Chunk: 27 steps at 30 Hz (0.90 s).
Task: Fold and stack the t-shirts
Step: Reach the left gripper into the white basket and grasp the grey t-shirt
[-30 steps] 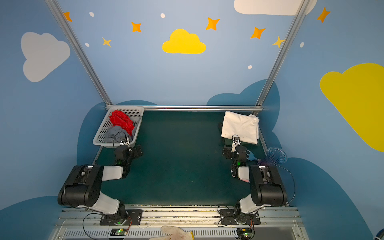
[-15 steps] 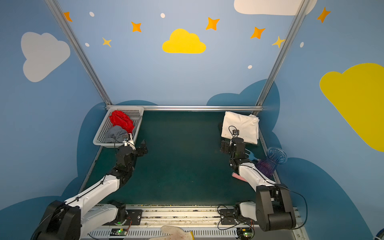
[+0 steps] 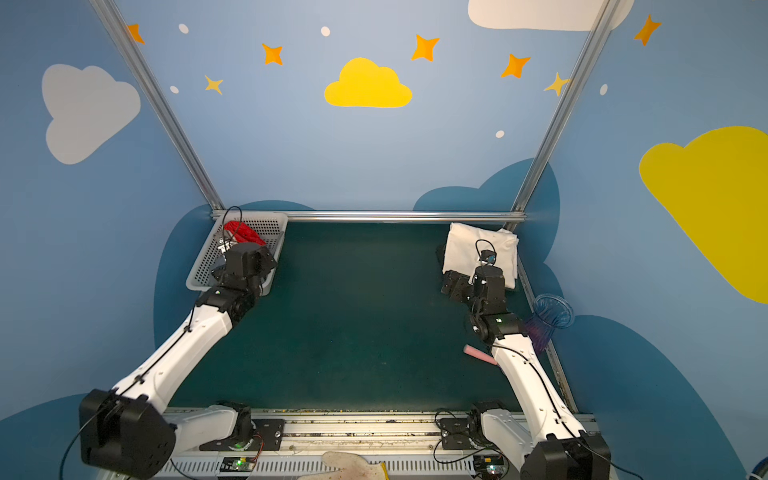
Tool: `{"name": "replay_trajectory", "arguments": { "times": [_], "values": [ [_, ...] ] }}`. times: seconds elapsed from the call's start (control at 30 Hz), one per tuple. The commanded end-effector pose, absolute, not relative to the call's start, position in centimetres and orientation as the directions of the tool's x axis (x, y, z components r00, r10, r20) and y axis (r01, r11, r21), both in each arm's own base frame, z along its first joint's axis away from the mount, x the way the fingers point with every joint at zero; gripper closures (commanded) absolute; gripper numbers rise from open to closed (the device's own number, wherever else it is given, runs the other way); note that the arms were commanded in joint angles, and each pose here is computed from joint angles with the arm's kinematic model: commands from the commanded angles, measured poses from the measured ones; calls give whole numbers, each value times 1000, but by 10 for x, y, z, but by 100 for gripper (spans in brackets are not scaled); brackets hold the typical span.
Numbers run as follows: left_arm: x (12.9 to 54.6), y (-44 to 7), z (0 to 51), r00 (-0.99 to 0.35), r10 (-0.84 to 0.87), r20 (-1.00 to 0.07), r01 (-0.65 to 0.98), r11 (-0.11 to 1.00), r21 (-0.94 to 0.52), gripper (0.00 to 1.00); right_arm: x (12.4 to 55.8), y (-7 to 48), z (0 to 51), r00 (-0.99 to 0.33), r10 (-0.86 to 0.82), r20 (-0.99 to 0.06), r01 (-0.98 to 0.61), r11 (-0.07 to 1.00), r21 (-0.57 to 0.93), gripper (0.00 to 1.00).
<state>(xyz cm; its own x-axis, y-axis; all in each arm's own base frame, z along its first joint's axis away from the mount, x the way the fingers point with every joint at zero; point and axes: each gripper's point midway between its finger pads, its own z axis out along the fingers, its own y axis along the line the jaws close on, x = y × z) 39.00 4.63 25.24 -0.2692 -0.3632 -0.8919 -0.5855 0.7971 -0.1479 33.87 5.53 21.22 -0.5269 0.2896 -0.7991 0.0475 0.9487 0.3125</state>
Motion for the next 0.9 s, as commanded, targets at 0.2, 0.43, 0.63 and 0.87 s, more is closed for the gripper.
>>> {"name": "replay_trajectory", "arguments": {
  "times": [0.2,0.43,0.63,0.87],
  "values": [
    [398,98,201,-352,-634,-688,-706,663,-250,4,303,61,183,-668,237,-705,34,957,290,2],
    [410,112,165,-374,-741,-557,-724,609,-323,28,296,74,193,-670,250,-699,-17,936,351,2],
    [422,113,143,-454,-759,-468,-739,614,-279,25,290,77,197,-673,251,-696,-34,929,368,2],
    [443,103,132,-502,-768,-399,-717,627,-304,56,281,72,195,-666,262,-698,-15,931,364,2]
  ]
}}
